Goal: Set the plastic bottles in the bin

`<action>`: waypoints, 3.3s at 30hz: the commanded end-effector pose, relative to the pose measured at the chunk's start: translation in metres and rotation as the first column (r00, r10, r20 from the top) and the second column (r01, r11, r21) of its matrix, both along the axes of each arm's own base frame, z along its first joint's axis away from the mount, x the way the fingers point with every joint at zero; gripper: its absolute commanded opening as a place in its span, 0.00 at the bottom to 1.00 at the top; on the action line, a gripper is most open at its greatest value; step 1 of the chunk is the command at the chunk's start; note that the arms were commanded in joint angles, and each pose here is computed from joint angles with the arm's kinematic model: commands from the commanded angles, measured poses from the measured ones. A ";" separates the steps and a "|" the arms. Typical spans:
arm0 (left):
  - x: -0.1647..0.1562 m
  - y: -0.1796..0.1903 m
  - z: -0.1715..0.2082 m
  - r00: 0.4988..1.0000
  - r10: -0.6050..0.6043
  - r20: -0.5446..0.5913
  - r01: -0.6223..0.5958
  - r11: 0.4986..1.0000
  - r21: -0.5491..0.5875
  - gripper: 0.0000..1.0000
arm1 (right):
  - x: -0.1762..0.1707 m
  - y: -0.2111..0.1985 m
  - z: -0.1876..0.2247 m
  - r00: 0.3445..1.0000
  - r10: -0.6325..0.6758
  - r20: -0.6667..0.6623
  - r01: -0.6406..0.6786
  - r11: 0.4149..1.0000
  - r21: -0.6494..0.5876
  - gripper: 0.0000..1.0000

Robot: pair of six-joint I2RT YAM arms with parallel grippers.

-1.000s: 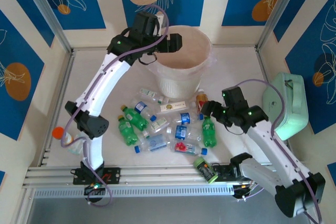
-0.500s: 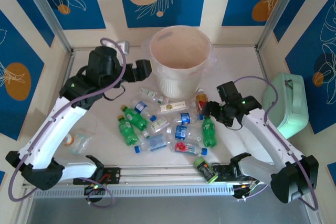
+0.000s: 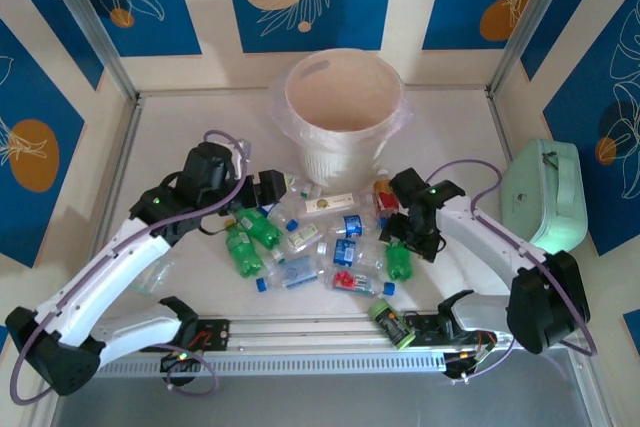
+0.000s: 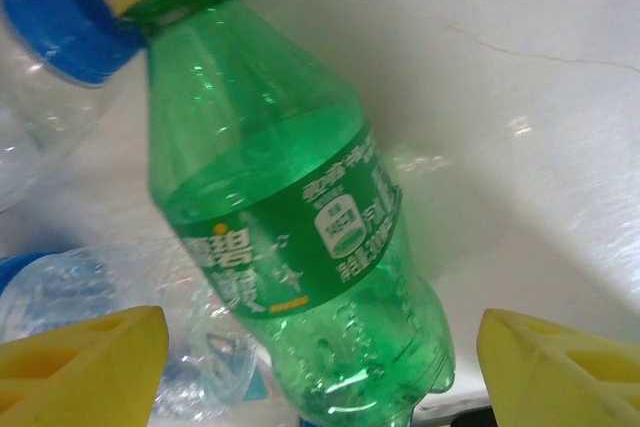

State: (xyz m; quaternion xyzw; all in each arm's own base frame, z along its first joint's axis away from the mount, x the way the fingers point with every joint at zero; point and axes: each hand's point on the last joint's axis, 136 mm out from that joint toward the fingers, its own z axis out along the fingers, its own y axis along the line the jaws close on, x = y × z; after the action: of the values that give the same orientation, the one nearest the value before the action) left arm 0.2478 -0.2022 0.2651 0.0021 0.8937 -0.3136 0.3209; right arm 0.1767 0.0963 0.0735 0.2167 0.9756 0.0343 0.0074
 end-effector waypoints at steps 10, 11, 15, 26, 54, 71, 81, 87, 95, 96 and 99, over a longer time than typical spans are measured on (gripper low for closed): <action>-0.018 0.011 -0.015 1.000 0.009 -0.011 -0.010 0.999 -0.036 0.88 | 0.014 -0.005 -0.017 0.997 -0.036 -0.062 0.033 0.998 -0.055 0.81; -0.020 0.012 -0.017 1.000 0.011 -0.016 -0.011 0.999 -0.033 0.88 | 0.014 -0.006 -0.018 0.997 -0.038 -0.065 0.035 0.998 -0.056 0.81; -0.022 0.014 -0.024 0.999 0.016 -0.035 -0.017 0.999 -0.030 0.88 | 0.021 -0.011 -0.023 0.997 -0.047 -0.067 0.043 0.997 -0.063 0.81; -0.020 0.006 -0.048 0.995 0.020 -0.100 -0.026 0.998 -0.060 0.88 | 0.031 -0.018 -0.044 0.990 -0.076 -0.120 0.069 0.996 -0.059 0.75; -0.017 0.011 -0.061 0.992 0.057 -0.116 -0.061 0.998 -0.033 0.87 | 0.026 -0.014 0.035 0.980 -0.071 0.185 0.064 0.997 0.044 0.63; -0.016 0.014 -0.055 0.991 0.076 -0.113 -0.079 0.997 -0.022 0.87 | 0.085 0.050 0.267 0.760 0.018 0.650 -0.252 0.930 0.269 0.58; -0.014 0.014 -0.056 0.989 0.085 -0.120 -0.088 0.996 -0.018 0.87 | 0.144 0.085 0.333 0.658 0.026 0.753 -0.357 0.891 0.282 0.58; -0.015 0.017 -0.058 0.988 0.092 -0.121 -0.092 0.996 0.004 0.87 | 0.177 0.100 0.344 0.642 0.020 0.767 -0.384 0.874 0.298 0.58; -0.013 0.017 -0.062 0.988 0.094 -0.123 -0.093 0.996 0.013 0.88 | 0.210 0.109 0.342 0.648 0.021 0.761 -0.388 0.869 0.307 0.59; -0.012 0.016 -0.062 0.988 0.093 -0.123 -0.092 0.996 0.013 0.88 | 0.214 0.109 0.340 0.652 0.022 0.758 -0.386 0.870 0.307 0.59; -0.010 0.015 -0.062 0.988 0.090 -0.122 -0.089 0.996 0.012 0.89 | 0.224 0.110 0.334 0.663 0.023 0.748 -0.380 0.871 0.310 0.60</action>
State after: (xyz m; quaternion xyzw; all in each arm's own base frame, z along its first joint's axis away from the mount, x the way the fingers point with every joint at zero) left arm 0.2310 -0.1878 0.1935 -0.0540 0.9161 -0.2944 0.2668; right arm 0.3978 0.2039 0.4002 0.0825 0.8797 0.3266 0.3357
